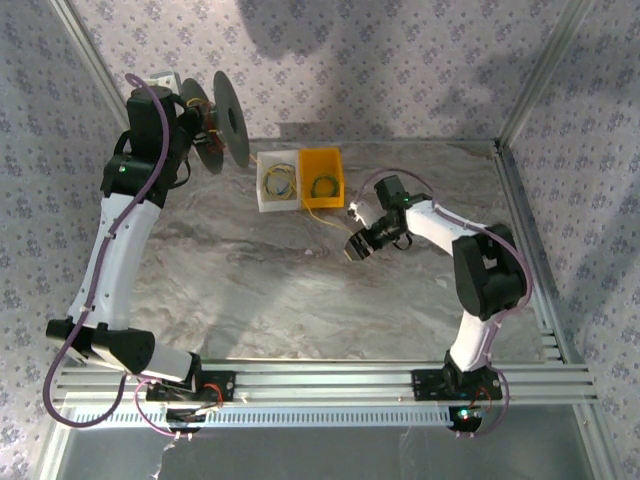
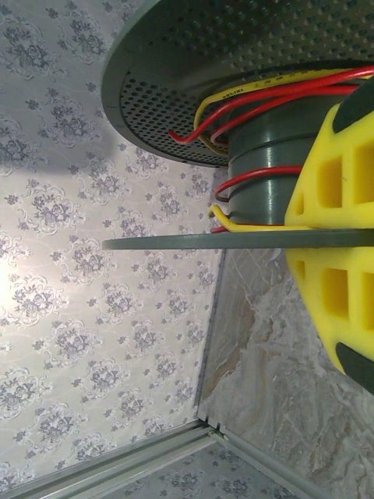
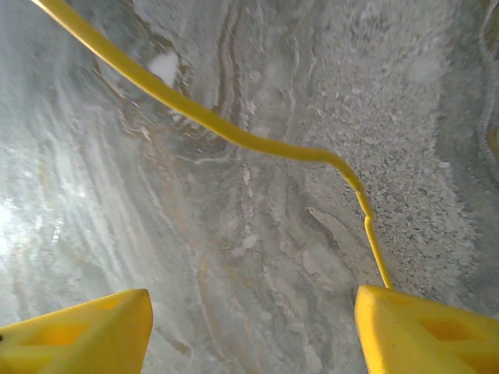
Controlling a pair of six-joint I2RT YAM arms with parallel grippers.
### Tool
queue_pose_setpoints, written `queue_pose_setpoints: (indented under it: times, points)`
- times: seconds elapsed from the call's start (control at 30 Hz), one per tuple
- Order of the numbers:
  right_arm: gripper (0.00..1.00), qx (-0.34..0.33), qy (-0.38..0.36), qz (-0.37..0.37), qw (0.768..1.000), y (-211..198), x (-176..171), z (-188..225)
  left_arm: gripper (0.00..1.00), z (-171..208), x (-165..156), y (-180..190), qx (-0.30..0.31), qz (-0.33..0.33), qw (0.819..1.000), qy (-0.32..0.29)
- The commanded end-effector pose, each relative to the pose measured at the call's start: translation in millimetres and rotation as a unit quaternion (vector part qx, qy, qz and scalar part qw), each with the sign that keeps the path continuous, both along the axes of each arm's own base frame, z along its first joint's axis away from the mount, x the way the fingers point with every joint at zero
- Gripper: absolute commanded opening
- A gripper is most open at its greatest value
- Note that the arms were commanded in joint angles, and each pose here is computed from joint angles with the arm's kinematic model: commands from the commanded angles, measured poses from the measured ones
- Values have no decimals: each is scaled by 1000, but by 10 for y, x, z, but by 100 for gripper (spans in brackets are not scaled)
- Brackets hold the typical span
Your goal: Wrap the cables
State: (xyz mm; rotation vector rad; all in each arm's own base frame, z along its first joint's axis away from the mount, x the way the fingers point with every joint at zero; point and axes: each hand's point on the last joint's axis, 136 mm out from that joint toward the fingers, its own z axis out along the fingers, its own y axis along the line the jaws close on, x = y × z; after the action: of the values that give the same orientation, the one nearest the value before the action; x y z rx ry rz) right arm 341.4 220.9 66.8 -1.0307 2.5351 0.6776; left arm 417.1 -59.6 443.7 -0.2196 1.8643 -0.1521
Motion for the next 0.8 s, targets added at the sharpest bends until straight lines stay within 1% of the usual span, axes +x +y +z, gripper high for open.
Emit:
queue_pose_setpoints:
  times: [0.0, 0.2, 0.37, 0.43, 0.5, 0.57, 0.6, 0.67, 0.7, 0.77]
  points:
    - [70, -14, -35, -5, 999, 28, 207, 49, 0, 487, -125, 39, -28, -1, 997, -78]
    - [67, -53, -3, -10, 999, 43, 322, -143, 0, 511, -150, 37, -29, -3, 996, -81]
    - [65, -90, 18, -3, 996, 85, 320, -284, 0, 535, -161, 48, -29, -4, 996, -84]
    - [61, -95, 22, -3, 995, 106, 333, -312, 0, 538, -165, 50, -30, -4, 996, -85]
    - [52, -97, 24, -3, 995, 112, 342, -326, 0, 541, -168, 56, -31, -5, 996, -85]
    - [36, -98, 23, -4, 995, 111, 333, -322, 0, 542, -171, 61, -31, -4, 996, -85]
    - [26, -100, 23, -5, 995, 97, 318, -314, 0, 546, -168, 68, -31, -4, 996, -86]
    - [11, -103, 18, -6, 994, 72, 273, -277, 0, 548, -167, 87, -31, -2, 996, -86]
    - [1, -103, 13, -8, 995, 54, 240, -224, 0, 544, -160, 90, -32, -2, 996, -85]
    - [0, -101, -2, -9, 995, 37, 166, -102, 0, 526, -140, 110, -32, 2, 996, -83]
